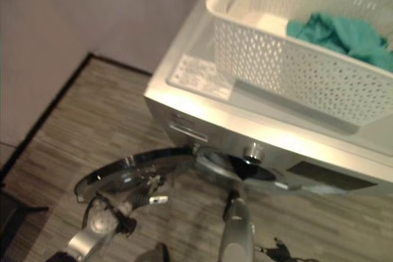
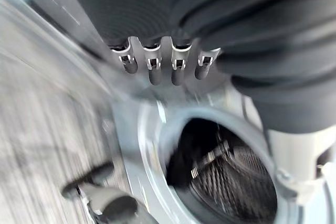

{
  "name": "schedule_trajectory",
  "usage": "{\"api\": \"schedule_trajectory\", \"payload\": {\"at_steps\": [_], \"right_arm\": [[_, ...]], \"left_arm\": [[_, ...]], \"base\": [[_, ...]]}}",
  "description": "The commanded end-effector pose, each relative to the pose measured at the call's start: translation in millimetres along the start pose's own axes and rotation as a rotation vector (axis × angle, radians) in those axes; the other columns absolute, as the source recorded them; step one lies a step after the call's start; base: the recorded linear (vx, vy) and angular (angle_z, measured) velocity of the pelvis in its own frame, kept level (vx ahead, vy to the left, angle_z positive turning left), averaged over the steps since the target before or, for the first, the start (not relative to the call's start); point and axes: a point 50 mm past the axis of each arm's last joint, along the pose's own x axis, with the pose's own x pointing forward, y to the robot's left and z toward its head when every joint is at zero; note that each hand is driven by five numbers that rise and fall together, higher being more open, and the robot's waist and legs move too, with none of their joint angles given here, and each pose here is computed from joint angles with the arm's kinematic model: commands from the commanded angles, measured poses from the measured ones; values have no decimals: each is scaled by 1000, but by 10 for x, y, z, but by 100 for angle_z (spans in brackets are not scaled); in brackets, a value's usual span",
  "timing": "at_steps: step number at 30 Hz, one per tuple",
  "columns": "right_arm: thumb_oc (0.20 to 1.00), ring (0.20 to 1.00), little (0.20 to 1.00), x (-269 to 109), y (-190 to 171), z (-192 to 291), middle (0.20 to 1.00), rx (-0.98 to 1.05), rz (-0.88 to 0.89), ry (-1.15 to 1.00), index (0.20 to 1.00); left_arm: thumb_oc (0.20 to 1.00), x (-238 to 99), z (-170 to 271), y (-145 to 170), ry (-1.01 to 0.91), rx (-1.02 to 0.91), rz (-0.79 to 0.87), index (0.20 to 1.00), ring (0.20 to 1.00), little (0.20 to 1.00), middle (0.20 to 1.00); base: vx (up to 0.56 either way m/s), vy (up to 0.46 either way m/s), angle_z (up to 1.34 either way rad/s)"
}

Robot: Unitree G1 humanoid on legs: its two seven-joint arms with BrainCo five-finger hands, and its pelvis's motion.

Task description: Grab the laundry basket,head to the washer,open it,put in the laundry and shut it.

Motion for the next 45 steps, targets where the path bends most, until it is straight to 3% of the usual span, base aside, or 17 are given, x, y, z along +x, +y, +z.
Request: {"api": "schedule_trajectory", "payload": {"at_steps": [1,3,10,17,18,19,21,23,29,38,45], "right_arm": [[1000,1000,1000,-10,-204,-105,1000,97,-68,43,1000],[1000,1000,1000,4,-397,1,1000,165,-137,5,1000],[1000,1000,1000,-14,-817,103,1000,346,-298,-36,1000],[1000,1000,1000,-60,-1050,71,1000,479,-398,-51,1000],[1000,1000,1000,-140,-1385,611,1000,457,-507,-266,1000],[1000,1000,1000,-172,-1174,902,1000,408,-459,-388,1000],[1000,1000,1000,-344,-963,1058,1000,361,-438,-536,1000],[1000,1000,1000,-432,-974,1096,1000,347,-467,-586,1000],[1000,1000,1000,-1471,-1374,1920,1000,215,-816,-1178,1000],[1000,1000,1000,-2214,-1528,2193,1000,193,-1083,-1510,1000],[1000,1000,1000,-2556,-1644,2263,1000,176,-1232,-1631,1000]], "left_arm": [[1000,38,-44,-42,34,189,-14,1000,1000,1000,1000],[1000,19,-277,-44,136,217,16,1000,1000,1000,1000],[1000,-103,-1124,-231,580,21,196,1000,1000,1000,1000],[1000,-322,-1388,-239,752,-128,283,1000,1000,1000,1000],[1000,-391,-1446,-231,786,-122,279,1000,1000,1000,1000],[1000,-365,-1426,-238,779,-116,276,1000,1000,1000,1000],[1000,-372,-1443,-303,775,-194,296,1000,1000,1000,1000],[1000,-421,-1488,-349,792,-233,307,1000,1000,1000,1000],[1000,-492,-1559,-483,823,-263,312,1000,1000,1000,1000],[1000,-467,-1538,-480,810,-227,330,1000,1000,1000,1000],[1000,-474,-1542,-472,813,-190,316,1000,1000,1000,1000]], "base": [[9,64,8],[-2,50,5],[-17,21,3],[0,18,-9],[-11,29,-18],[-21,49,-16],[-14,52,-14],[-18,37,-21],[13,29,-20],[17,0,-4],[29,-11,5]]}}
